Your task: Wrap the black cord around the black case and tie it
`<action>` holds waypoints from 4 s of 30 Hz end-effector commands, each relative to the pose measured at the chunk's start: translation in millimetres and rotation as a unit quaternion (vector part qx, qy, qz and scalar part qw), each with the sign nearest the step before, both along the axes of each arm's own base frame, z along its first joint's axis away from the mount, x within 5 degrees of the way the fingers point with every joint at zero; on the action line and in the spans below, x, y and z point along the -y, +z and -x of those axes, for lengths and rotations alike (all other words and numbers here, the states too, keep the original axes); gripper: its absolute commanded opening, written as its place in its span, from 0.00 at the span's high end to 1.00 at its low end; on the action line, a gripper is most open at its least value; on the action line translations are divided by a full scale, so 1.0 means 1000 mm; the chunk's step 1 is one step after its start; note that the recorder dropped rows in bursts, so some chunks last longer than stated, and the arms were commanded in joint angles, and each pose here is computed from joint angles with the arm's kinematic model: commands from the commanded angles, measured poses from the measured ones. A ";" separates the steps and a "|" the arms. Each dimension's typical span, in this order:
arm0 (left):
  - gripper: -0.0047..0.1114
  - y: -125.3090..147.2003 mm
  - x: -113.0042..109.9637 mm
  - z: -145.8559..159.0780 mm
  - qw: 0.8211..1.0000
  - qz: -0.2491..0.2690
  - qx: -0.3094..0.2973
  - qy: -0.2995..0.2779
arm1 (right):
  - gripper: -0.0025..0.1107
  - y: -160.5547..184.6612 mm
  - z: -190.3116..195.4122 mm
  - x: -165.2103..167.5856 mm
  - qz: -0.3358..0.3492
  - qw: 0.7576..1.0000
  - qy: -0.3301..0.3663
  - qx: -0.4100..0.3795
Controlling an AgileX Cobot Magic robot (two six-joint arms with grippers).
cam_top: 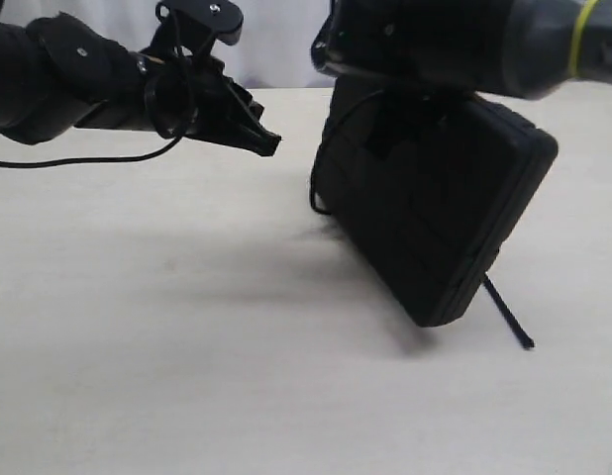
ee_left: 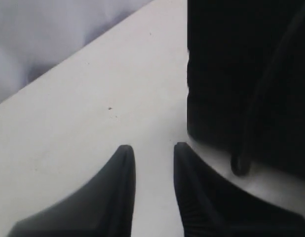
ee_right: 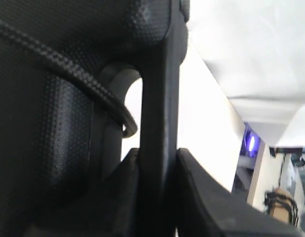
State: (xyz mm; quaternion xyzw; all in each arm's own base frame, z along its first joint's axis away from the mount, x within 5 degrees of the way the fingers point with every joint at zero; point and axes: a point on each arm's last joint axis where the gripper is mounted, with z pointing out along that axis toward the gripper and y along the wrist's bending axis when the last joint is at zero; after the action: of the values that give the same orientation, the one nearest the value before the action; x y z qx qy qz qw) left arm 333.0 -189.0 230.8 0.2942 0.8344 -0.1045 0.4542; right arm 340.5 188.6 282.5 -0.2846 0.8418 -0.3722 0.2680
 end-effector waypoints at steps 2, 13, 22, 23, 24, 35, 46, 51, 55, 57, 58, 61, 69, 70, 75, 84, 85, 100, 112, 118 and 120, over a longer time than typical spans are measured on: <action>0.73 0.014 -0.025 0.009 0.998 0.018 0.031 0.056 | 0.94 -0.018 0.008 -0.034 0.058 0.997 0.048 0.014; 0.73 0.031 -0.088 0.042 0.960 0.076 0.168 0.210 | 0.94 -0.036 0.059 -0.096 0.092 0.982 0.154 0.052; 0.73 0.044 -0.096 0.071 0.949 0.128 0.217 0.187 | 0.94 -0.064 0.115 -0.130 0.047 0.981 0.184 -0.026; 0.73 0.043 -0.097 0.073 0.950 0.128 0.217 0.187 | 0.94 -0.071 0.120 -0.132 0.054 0.980 0.190 -0.031; 0.73 0.044 -0.098 0.074 0.949 0.129 0.218 0.187 | 0.94 -0.077 0.124 -0.134 0.057 0.978 0.195 -0.036; 0.73 0.041 -0.098 0.077 0.951 0.125 0.211 0.186 | 0.52 -0.103 0.149 -0.146 0.007 0.966 0.230 -0.114; 0.73 0.039 -0.097 0.077 0.956 0.121 0.196 0.182 | 0.39 -0.099 0.125 -0.136 -0.085 0.960 0.195 -0.181; 0.73 0.037 -0.097 0.077 0.958 0.119 0.190 0.180 | 0.39 -0.057 0.107 -0.122 -0.165 0.951 0.191 -0.181; 0.73 0.035 -0.095 0.078 0.964 0.105 0.181 0.164 | 0.39 0.000 0.099 -0.097 -0.218 0.949 0.187 -0.129; 0.73 0.027 -0.091 0.081 0.978 0.077 0.141 0.137 | 0.39 0.033 0.079 -0.055 -0.281 0.945 0.135 -0.095; 0.73 0.024 -0.090 0.082 0.982 0.064 0.128 0.125 | 0.39 0.038 0.068 -0.039 -0.297 0.944 0.112 -0.086; 0.73 0.021 -0.084 0.082 0.993 0.033 0.059 0.094 | 0.39 0.049 0.040 0.013 -0.339 0.938 0.043 -0.063; 0.73 -0.006 -0.032 0.053 0.994 -0.042 -0.097 -0.027 | 0.39 -0.016 -0.022 0.174 -0.414 0.892 -0.138 -0.122; 0.73 -0.013 -0.016 0.049 0.993 -0.045 -0.088 -0.059 | 0.39 -0.041 -0.030 0.176 -0.403 0.893 -0.138 -0.147; 0.73 -0.036 0.025 0.020 0.992 0.002 -0.109 -0.055 | 0.39 -0.122 -0.052 0.176 -0.379 0.882 -0.162 -0.227; 0.73 -0.066 0.063 0.000 0.970 -0.014 -0.184 -0.157 | 0.41 -0.146 -0.061 0.166 -0.360 0.889 -0.085 -0.269; 0.73 -0.067 0.064 0.002 0.969 -0.021 -0.180 -0.169 | 0.41 -0.147 -0.063 0.166 -0.364 0.888 -0.083 -0.270; 0.73 -0.094 0.067 0.009 0.950 -0.083 -0.198 -0.227 | 0.41 -0.173 -0.058 0.138 -0.316 0.886 -0.004 -0.340; 0.73 -0.094 0.067 0.012 0.945 -0.081 -0.211 -0.236 | 0.94 -0.199 -0.054 0.137 -0.195 0.907 -0.020 -0.374; 0.73 -0.099 0.056 0.030 0.896 -0.159 -0.265 -0.320 | 0.94 -0.189 -0.061 0.153 -0.135 0.937 -0.089 -0.308; 0.73 -0.101 0.052 0.032 0.887 -0.181 -0.283 -0.318 | 0.94 -0.185 -0.062 0.159 -0.117 0.943 -0.125 -0.284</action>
State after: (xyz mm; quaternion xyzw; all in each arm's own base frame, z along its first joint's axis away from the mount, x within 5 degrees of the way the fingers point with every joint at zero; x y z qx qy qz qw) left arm 317.1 -249.9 145.6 0.5343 0.8054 -0.1880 0.1746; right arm 404.7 42.5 109.4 -0.2761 0.9481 -0.1565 0.0192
